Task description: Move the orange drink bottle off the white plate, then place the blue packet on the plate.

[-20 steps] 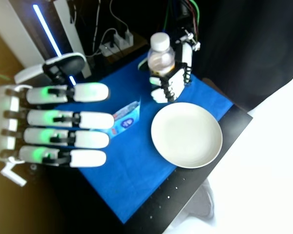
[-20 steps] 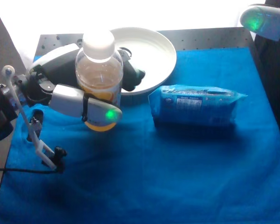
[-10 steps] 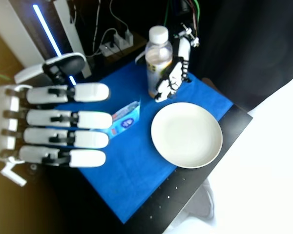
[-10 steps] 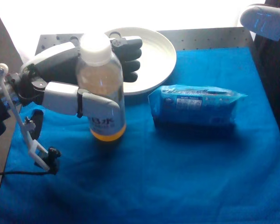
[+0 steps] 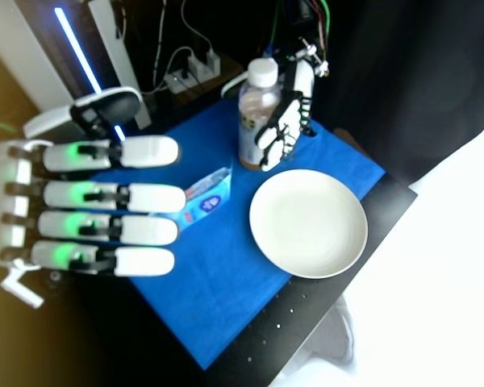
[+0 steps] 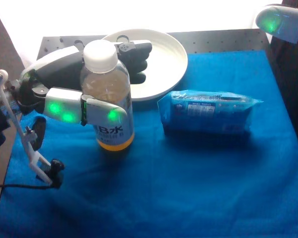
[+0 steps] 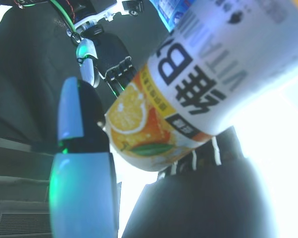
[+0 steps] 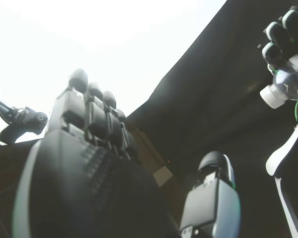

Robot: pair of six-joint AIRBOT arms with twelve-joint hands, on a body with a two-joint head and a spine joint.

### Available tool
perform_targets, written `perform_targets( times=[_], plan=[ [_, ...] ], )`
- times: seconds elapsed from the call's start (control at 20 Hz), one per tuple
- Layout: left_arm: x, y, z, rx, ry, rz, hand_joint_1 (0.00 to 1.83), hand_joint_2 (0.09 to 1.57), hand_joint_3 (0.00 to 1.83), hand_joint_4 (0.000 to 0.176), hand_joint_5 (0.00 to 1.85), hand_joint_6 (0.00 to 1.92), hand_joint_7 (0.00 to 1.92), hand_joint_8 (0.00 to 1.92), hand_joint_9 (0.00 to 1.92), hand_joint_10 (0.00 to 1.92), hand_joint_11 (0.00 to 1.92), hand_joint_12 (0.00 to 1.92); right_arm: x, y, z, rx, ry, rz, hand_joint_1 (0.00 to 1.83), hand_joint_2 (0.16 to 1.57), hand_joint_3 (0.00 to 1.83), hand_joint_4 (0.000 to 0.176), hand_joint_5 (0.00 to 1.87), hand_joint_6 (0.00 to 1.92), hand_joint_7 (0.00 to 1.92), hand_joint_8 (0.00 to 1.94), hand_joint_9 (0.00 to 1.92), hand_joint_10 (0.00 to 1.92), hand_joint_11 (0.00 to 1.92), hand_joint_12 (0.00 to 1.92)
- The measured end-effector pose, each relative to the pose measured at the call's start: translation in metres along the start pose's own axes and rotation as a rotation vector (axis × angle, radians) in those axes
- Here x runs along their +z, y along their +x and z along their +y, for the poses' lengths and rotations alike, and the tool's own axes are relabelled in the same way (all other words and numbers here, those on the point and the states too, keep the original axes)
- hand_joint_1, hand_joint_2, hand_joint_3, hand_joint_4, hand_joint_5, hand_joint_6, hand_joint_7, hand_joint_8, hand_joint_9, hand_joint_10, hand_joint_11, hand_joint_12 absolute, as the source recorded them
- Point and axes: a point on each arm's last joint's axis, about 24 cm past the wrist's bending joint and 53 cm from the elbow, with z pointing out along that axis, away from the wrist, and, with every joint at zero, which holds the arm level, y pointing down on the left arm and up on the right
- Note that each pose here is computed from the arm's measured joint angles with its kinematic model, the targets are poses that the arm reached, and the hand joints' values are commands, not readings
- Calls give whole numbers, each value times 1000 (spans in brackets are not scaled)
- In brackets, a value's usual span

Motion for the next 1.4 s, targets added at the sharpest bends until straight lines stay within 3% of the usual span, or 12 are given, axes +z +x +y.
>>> perform_targets(
  times=[0.2, 0.25, 0.3, 0.35, 0.4, 0.55, 0.6, 0.85, 1.05, 1.2, 1.35, 1.4],
  plan=[
    [-10, -1, -11, 18, 8, 5, 1100, 937, 7, 163, 238, 1, 118, 2, 198, 2, 98, 482, 0, 1, 0, 7, 3, -3, 362, 808, 0, 70, 0, 0, 129, 4, 106, 0, 0, 328],
    [-12, -4, -15, 29, 14, -4, 910, 889, 0, 37, 47, 0, 23, 0, 39, 0, 19, 426, 0, 3, 1, 9, 0, 3, 363, 807, 0, 69, 0, 0, 135, 3, 115, 2, 0, 348],
    [-13, -7, -16, 38, 14, -9, 867, 846, 0, 0, 9, 0, 4, 0, 7, 0, 3, 286, 0, 3, 1, 10, 1, 4, 352, 805, 0, 80, 0, 0, 118, 0, 111, 0, 0, 350],
    [-14, -10, -16, 44, 12, -12, 833, 831, 0, 1, 1, 0, 0, 0, 1, 0, 0, 207, 0, 2, 0, 11, 2, 0, 352, 815, 1, 79, 0, 0, 96, 3, 94, 2, 0, 293],
    [-14, -14, -16, 52, 9, -20, 765, 832, 0, 21, 0, 0, 0, 0, 0, 0, 0, 53, 0, 1, 0, 12, 3, -3, 355, 822, 4, 85, 0, 0, 93, 4, 87, 1, 0, 282],
    [-15, -22, -17, 47, 13, -46, 754, 762, 0, 163, 0, 0, 0, 0, 0, 0, 0, 0, 0, 1, 0, 13, 5, -5, 408, 772, 0, 121, 0, 0, 3, 0, 31, 0, 0, 319],
    [-15, -21, -17, 49, 12, -42, 686, 739, 0, 175, 0, 0, 0, 0, 0, 0, 0, 0, 0, 2, 0, 14, 4, -3, 475, 739, 0, 168, 0, 0, 0, 0, 4, 0, 0, 316],
    [-38, -18, -21, 82, -22, -36, 537, 768, 1, 176, 0, 0, 0, 0, 0, 0, 0, 0, -1, 4, 0, 20, 7, 1, 516, 684, 1, 176, 0, 0, 0, 0, 0, 0, 0, 679],
    [-49, -19, -30, 120, -30, -36, 461, 753, 0, 176, 0, 0, 0, 0, 0, 0, 0, 0, -1, 6, -2, 22, 16, 10, 562, 723, 0, 176, 0, 0, 0, 0, 0, 0, 0, 156],
    [-62, -36, -39, 206, -55, -75, 378, 802, 18, 176, 0, 0, 0, 0, 0, 0, 0, 0, -1, 12, -8, 29, 41, 34, 560, 703, 0, 176, 0, 0, 0, 0, 0, 0, 0, 232],
    [-70, -49, -49, 250, -62, -112, 294, 906, 11, 176, 0, 0, 0, 0, 0, 0, 0, 0, 4, 34, -20, -8, 95, 147, 623, 729, 2, 176, 0, 0, 0, 0, 58, 0, 16, 909],
    [-72, -52, -50, 267, -65, -117, 392, 854, 0, 176, 0, 0, 0, 0, 0, 0, 0, 0, 9, 38, -23, -22, 111, 173, 579, 685, 0, 176, 0, 0, 0, 0, 11, 0, 2, 768]
  ],
)
